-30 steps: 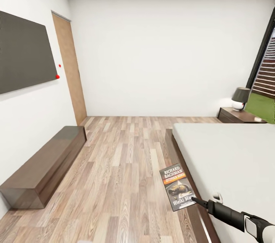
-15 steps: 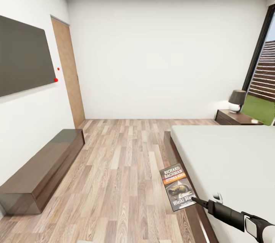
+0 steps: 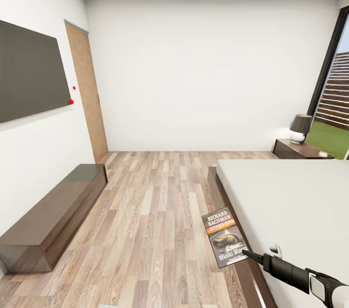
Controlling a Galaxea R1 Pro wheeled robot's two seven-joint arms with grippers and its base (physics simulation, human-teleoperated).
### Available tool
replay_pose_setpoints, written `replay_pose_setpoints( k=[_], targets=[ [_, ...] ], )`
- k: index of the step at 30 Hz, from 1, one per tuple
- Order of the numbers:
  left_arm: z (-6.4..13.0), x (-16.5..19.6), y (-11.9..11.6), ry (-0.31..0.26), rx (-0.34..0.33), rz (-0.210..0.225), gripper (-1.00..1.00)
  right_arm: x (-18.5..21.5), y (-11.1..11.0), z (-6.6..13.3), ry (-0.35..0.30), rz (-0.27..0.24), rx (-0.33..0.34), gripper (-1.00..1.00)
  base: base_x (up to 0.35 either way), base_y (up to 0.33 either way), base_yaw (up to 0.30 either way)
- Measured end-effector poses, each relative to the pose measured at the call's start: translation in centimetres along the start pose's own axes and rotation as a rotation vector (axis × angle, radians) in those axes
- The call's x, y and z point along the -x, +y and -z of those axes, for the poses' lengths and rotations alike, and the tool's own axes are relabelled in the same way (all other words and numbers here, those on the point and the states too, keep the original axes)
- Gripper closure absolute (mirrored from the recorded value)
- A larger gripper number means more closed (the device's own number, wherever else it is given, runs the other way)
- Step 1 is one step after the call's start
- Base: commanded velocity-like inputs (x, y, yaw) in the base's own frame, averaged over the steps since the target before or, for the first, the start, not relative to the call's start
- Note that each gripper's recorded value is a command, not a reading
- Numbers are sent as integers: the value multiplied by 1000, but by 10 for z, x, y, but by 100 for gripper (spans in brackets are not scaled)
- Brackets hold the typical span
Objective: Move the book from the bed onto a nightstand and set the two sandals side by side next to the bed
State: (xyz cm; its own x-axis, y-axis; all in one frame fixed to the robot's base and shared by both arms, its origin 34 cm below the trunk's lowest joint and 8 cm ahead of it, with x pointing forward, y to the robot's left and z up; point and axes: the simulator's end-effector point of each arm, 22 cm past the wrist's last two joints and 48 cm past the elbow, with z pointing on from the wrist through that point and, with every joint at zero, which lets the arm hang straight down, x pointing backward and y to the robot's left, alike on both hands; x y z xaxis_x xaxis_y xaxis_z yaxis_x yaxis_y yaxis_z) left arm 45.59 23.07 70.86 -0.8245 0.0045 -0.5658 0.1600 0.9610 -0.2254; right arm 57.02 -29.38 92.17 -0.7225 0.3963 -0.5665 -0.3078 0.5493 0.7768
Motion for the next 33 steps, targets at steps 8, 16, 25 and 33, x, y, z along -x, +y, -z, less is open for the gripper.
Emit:
replay_pose_setpoints(
  k=[8,16,25,33],
  targets=[
    [0,3,0,-14,1,1,-100,-2,-6,-1,3,-1,-31,100,226,0,0],
    [0,3,0,-16,1,0,-100,-3,-39,1,7,-1,-181,100,331,0,0],
    [0,4,0,-17,1,4,-100,-4,-56,4,11,2,-263,100,334,0,0],
    [0,7,1,-29,8,34,-100,-4,-71,9,11,5,-336,100,334,0,0]
  ],
)
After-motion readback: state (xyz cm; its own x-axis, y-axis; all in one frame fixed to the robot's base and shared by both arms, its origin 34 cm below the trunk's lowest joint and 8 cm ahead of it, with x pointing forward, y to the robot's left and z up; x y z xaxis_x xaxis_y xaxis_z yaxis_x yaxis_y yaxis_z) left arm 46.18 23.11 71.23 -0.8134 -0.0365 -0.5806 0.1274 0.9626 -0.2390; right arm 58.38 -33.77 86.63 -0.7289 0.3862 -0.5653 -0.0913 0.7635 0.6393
